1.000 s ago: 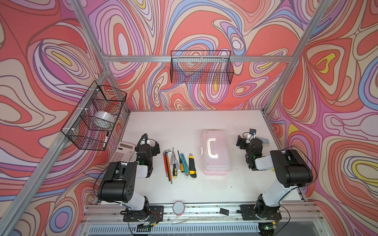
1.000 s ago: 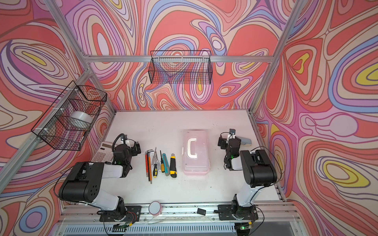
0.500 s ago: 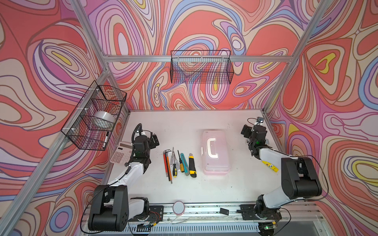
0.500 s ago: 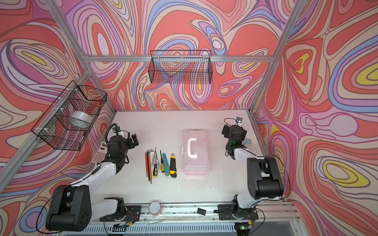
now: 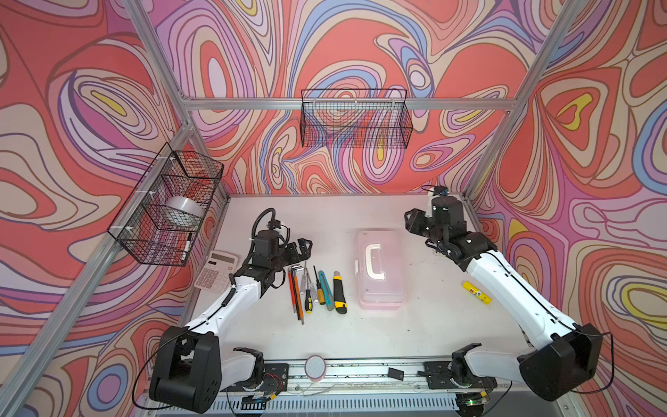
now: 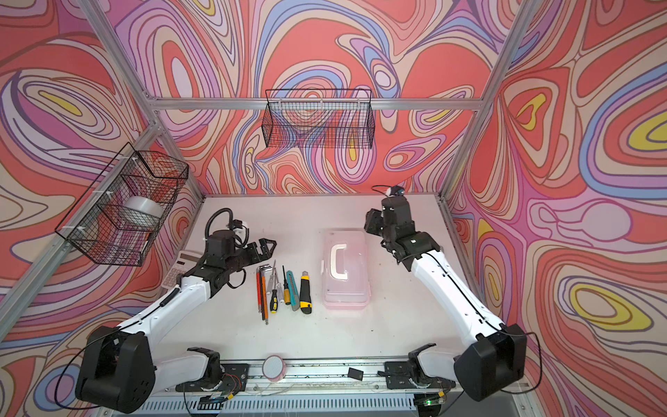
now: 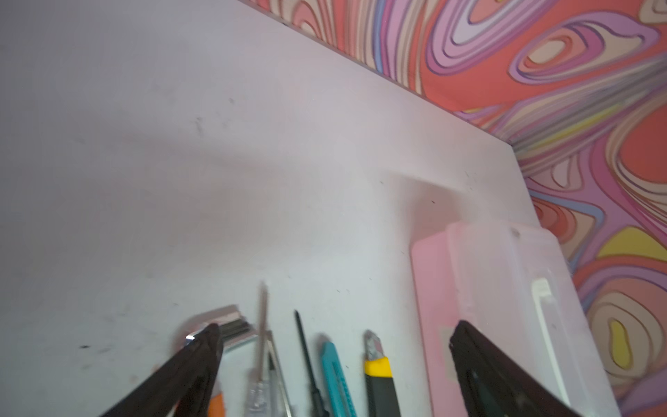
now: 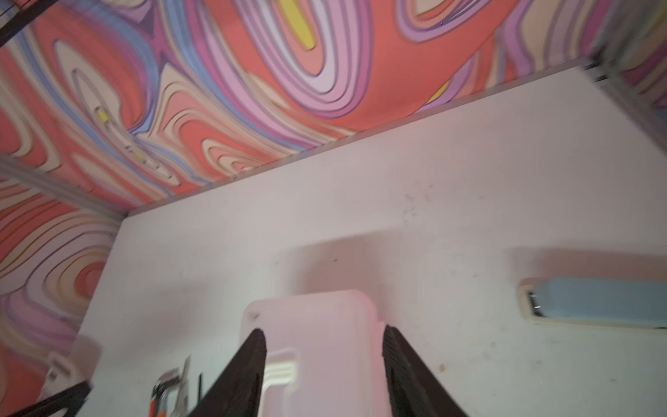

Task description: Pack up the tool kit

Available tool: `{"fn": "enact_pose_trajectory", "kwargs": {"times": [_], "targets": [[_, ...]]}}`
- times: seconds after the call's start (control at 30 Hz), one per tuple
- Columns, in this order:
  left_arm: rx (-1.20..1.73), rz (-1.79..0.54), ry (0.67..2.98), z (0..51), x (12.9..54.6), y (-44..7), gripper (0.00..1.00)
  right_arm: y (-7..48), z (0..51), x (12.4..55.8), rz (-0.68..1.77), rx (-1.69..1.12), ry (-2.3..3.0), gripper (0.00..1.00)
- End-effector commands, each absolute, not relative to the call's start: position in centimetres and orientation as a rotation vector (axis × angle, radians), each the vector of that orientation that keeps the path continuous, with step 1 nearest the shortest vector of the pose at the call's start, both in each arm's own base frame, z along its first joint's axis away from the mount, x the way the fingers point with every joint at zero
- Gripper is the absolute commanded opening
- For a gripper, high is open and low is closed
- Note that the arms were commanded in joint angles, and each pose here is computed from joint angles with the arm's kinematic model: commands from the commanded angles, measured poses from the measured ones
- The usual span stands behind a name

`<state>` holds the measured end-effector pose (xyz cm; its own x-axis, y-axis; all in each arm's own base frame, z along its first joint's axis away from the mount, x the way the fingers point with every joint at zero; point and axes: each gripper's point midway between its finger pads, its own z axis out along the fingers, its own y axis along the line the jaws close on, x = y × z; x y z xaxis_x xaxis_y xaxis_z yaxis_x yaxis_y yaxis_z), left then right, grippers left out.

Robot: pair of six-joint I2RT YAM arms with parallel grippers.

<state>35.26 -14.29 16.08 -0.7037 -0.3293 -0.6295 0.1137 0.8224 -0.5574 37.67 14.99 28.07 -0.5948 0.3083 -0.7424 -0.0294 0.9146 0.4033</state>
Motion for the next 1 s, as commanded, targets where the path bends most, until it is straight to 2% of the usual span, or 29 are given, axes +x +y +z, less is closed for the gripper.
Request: {"fn": "enact_pose_trajectory", "kwargs": {"times": [0.0,0.27,0.57,0.97], "targets": [[-0.087,-0.946,2.307,16.8,33.3,-18.2,0.97,18.7,23.6,33.5,0.554,0.177,2.419,0.55],[0.054,-1.054,2.351,16.1,31.3,-22.1,0.92,24.1,20.0,30.4,0.705,0.119,2.555,0.63],[0.077,-1.027,2.42,13.3,31.0,-23.8,0.89,25.7,15.7,29.6,0.733,0.153,2.624,0.54],[0.059,-1.005,2.42,11.7,31.7,-23.9,0.86,26.8,13.4,30.3,0.787,0.115,2.629,0.54]]}}
